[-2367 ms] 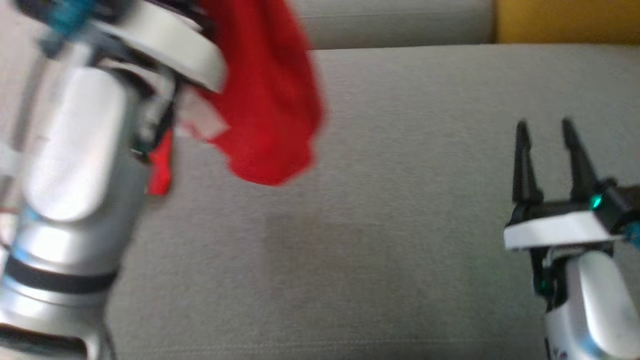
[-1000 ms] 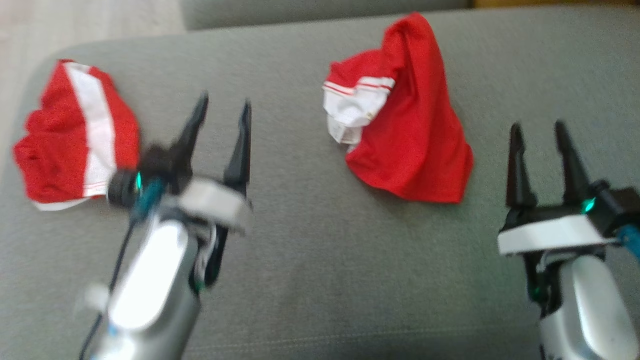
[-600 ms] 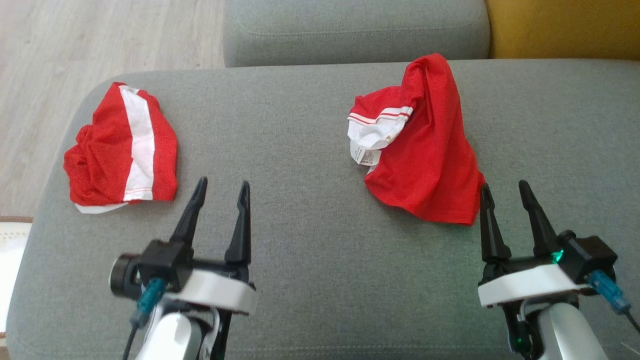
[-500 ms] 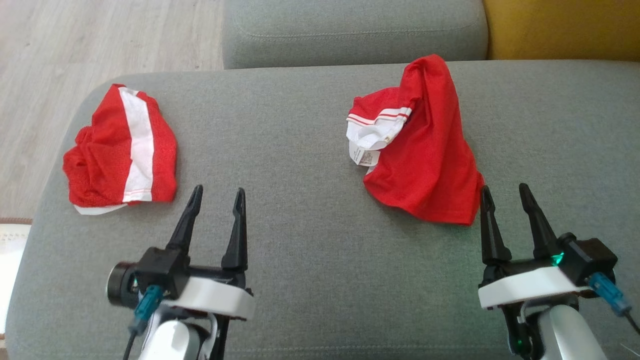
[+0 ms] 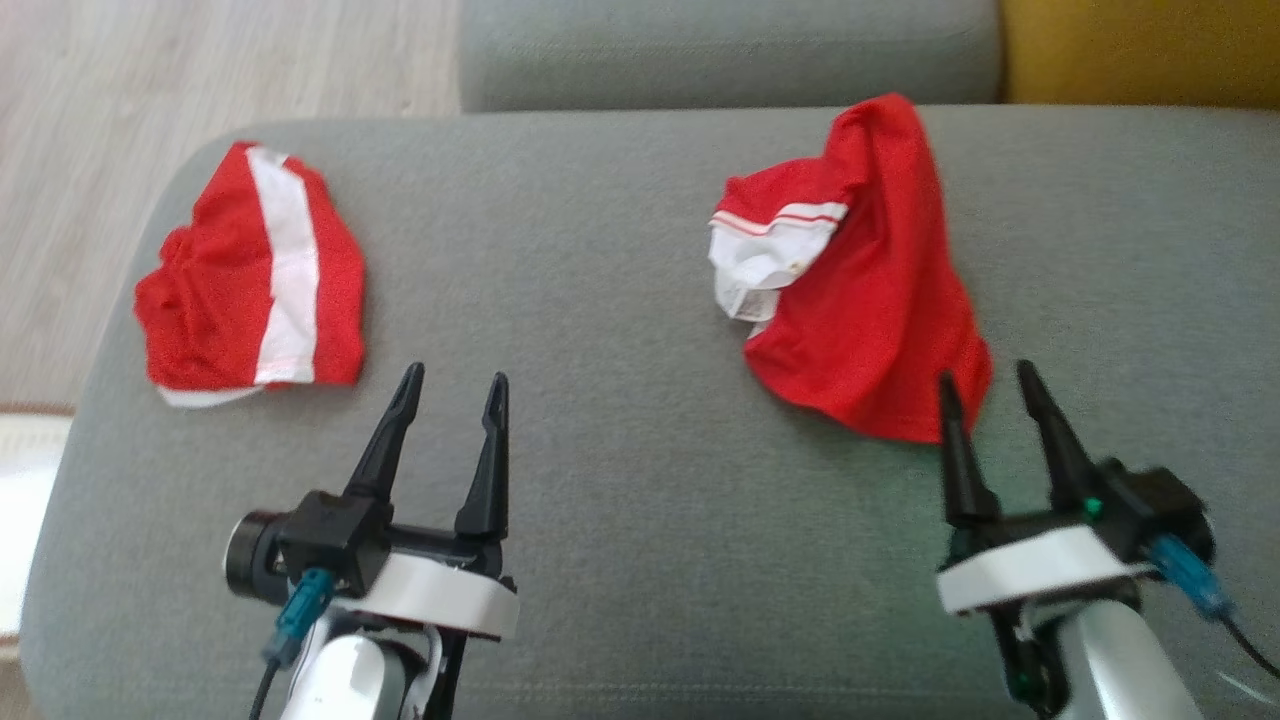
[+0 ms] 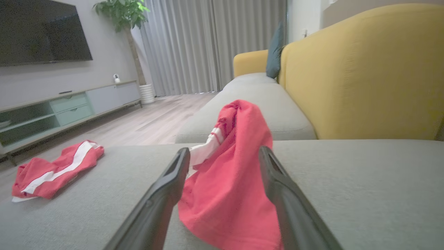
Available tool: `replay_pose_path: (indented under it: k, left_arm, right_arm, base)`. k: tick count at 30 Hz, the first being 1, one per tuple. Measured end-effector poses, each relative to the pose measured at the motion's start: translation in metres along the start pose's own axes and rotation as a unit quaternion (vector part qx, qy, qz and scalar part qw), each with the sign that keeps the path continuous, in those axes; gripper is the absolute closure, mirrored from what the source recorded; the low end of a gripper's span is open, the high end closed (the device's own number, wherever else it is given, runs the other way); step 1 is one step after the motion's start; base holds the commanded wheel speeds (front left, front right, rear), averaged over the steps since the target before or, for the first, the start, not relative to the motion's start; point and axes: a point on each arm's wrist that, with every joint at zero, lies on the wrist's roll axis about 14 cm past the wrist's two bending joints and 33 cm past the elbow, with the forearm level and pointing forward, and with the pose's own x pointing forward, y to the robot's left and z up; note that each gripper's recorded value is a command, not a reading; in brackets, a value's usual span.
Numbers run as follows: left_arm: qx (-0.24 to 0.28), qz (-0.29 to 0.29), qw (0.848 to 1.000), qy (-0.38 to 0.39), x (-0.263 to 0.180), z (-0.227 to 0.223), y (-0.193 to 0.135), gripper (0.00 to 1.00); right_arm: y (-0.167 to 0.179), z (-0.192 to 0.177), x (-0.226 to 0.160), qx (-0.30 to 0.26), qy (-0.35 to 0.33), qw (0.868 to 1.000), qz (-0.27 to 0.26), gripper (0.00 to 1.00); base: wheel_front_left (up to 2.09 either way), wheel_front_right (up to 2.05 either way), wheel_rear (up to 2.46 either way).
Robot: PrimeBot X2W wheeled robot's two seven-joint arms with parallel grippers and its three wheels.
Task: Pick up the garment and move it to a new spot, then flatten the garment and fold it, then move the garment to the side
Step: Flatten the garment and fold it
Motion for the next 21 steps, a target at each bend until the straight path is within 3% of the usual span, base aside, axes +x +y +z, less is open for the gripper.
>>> replay_pose_path:
  k: [10, 15, 21]
  left_arm:
    - [0.0, 0.028, 0.999, 0.028, 0.002, -0.019, 0.02, 0.0]
    - [-0.007, 0.045, 0.998, 0.034, 0.004, -0.022, 0.031, 0.0]
    - [-0.006, 0.067, 0.997, 0.042, 0.005, -0.028, 0.043, 0.0]
  right_arm:
    - [0.055, -0.042, 0.062, -0.051, 0.089, 0.99, 0.101, 0.0]
    - [0.061, -0.087, 0.08, -0.075, 0.17, 0.975, 0.117, 0.0]
    - [0.057, -0.124, 0.093, -0.102, 0.221, 0.963, 0.119, 0.0]
  base:
    - [0.0, 0.0, 0.0]
    - [0.0, 0.0, 0.0]
    - [0.0, 0.0, 0.0]
